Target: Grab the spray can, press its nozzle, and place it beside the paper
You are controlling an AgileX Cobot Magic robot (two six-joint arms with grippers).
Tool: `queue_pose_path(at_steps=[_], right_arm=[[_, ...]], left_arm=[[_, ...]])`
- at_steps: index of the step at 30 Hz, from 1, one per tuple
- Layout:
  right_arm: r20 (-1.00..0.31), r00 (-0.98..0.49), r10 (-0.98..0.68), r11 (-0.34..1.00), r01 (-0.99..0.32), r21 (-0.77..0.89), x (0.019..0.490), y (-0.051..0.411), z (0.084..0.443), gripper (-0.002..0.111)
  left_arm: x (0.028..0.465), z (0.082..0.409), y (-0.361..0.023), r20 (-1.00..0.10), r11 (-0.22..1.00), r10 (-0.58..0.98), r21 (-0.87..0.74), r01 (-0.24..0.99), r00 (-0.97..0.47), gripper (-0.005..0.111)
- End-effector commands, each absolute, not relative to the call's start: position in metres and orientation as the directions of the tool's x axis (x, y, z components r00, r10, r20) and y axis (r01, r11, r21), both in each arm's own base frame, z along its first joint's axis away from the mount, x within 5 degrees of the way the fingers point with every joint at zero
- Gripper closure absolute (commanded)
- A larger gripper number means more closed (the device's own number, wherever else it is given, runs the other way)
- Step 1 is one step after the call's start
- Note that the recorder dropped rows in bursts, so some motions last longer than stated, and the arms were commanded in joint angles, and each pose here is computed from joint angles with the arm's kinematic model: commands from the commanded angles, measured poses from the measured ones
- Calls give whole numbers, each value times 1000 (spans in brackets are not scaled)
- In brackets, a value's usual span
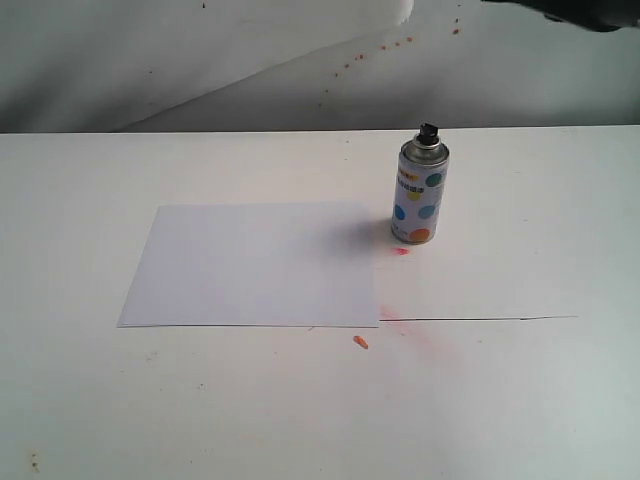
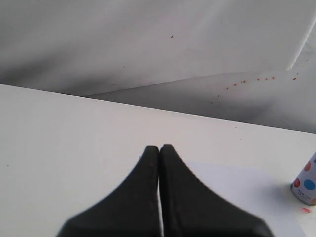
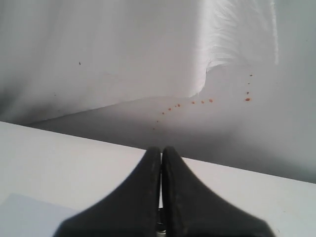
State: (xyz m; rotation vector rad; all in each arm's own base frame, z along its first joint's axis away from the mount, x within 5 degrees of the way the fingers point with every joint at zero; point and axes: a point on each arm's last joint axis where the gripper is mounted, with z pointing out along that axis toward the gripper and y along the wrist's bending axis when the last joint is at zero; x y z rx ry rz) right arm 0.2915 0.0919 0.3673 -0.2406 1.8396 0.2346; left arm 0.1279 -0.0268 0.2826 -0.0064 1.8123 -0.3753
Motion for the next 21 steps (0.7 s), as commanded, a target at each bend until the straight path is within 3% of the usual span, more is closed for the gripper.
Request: queue_pose_path(at_steps=[1,6,12,21], right_arm=[[-965,-261,-28,958,-281,49,288,91,374,108],[-965,-252,-71,958,-288,5,288,90,373,108],[-905,-395,-156,965,-255,-54,258,74,379,108],[-953,-284,-106,968,-249,-34,220,63,413,108]], left_arm=[[127,282,-26,-942,950,-198,-253,185,-272,107],[127,282,-26,-942,950,-198,-253,185,-272,107],[127,282,-26,-941,949,-198,-254,186,-273,107],[127,282,-26,-941,949,-198,-254,186,-273,107]])
